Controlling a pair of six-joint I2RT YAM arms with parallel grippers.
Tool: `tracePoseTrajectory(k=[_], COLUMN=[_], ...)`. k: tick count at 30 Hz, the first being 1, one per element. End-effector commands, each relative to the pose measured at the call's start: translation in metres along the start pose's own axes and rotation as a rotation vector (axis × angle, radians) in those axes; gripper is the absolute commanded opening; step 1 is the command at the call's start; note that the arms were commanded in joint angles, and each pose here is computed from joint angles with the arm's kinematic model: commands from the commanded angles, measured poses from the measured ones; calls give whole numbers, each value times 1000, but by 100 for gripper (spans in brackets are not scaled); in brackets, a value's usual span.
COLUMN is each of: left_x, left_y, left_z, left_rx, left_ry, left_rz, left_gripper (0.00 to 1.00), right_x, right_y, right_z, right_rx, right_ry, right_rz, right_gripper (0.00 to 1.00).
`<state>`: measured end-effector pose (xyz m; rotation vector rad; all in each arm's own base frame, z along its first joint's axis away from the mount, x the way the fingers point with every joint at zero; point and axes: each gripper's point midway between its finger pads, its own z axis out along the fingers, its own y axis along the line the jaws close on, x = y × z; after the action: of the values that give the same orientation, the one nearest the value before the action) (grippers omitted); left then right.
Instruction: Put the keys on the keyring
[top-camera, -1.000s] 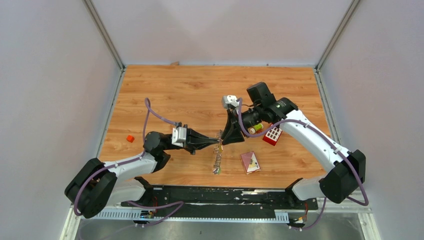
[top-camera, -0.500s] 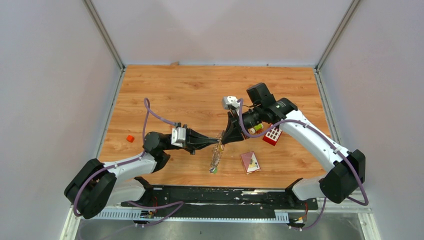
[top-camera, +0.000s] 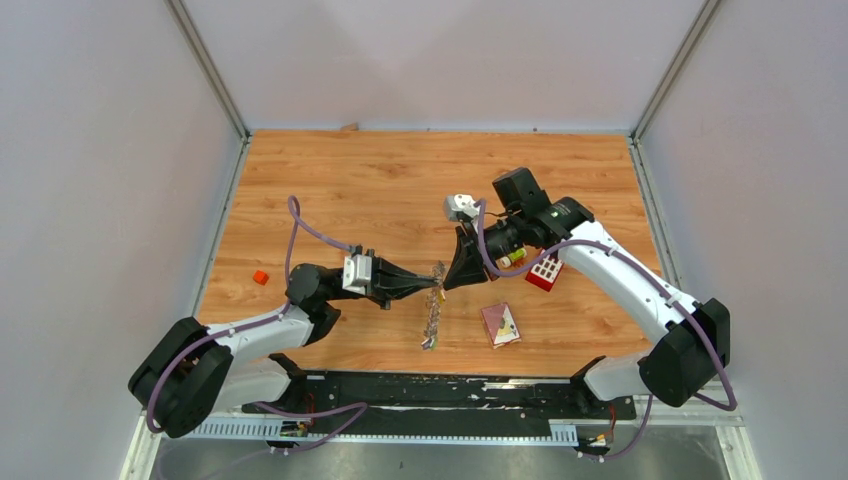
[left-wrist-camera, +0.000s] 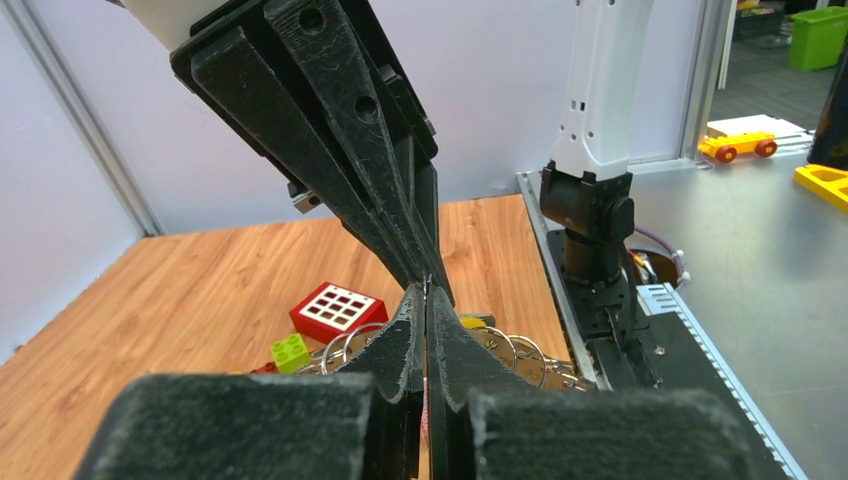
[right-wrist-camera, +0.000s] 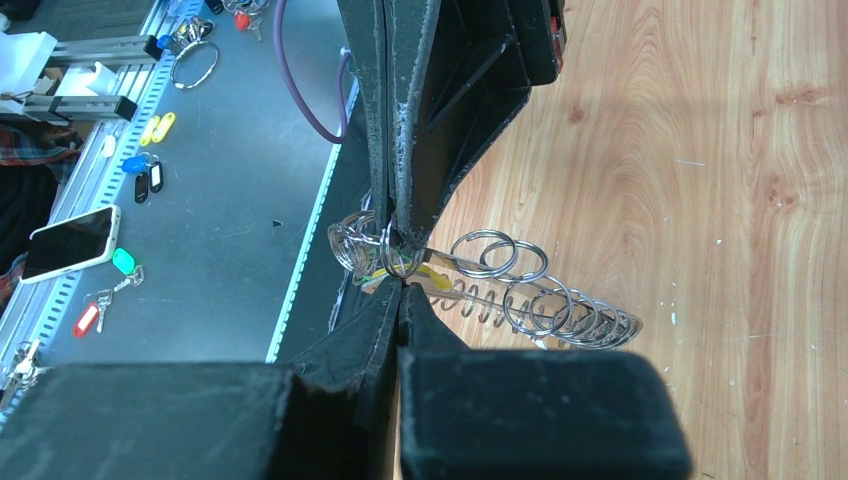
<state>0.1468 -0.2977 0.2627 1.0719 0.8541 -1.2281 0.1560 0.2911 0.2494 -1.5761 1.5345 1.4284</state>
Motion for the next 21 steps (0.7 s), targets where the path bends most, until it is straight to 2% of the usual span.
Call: tracePoseTrajectory(k=[1,21], left_x=[-26,-29], left_y=[-2,-11], left_z=[2,3], left_rx=[8,49], left_ry=[-74,-85], left_rz=[84,90], left_gripper=[0,0], right_x=[-7,-4], right_y=[6,5], right_z=[-1,16], right_rx=[-15,-60], right_ry=[-24,-4], right_rz=[-63,-93], right_gripper=[0,0])
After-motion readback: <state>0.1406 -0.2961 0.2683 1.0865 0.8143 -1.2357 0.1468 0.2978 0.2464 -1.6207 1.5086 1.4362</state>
